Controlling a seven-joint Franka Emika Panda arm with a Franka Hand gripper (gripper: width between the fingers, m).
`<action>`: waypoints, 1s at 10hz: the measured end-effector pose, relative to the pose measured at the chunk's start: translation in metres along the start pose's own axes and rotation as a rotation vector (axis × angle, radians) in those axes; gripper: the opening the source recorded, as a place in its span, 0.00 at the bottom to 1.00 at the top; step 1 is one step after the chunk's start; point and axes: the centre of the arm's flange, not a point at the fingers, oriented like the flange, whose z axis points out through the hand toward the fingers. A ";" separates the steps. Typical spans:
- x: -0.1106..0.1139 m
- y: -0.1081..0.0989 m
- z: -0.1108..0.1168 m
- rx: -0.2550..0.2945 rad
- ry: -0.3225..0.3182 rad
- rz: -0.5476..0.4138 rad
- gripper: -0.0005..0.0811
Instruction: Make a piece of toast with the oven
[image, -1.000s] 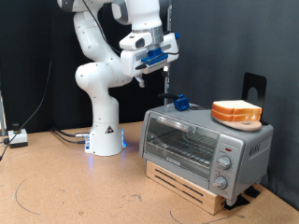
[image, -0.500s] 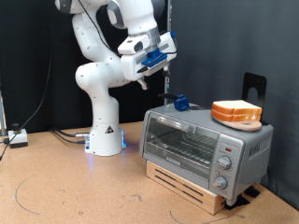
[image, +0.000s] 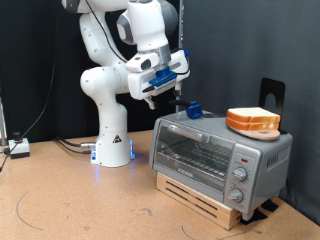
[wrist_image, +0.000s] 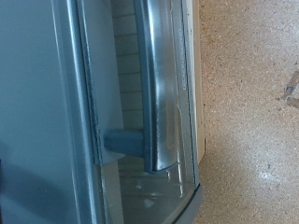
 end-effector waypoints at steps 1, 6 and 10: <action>0.000 0.001 0.008 -0.009 -0.004 0.003 0.99; 0.013 0.005 0.073 -0.074 0.022 0.020 0.99; 0.013 0.006 0.090 -0.092 0.015 0.009 0.99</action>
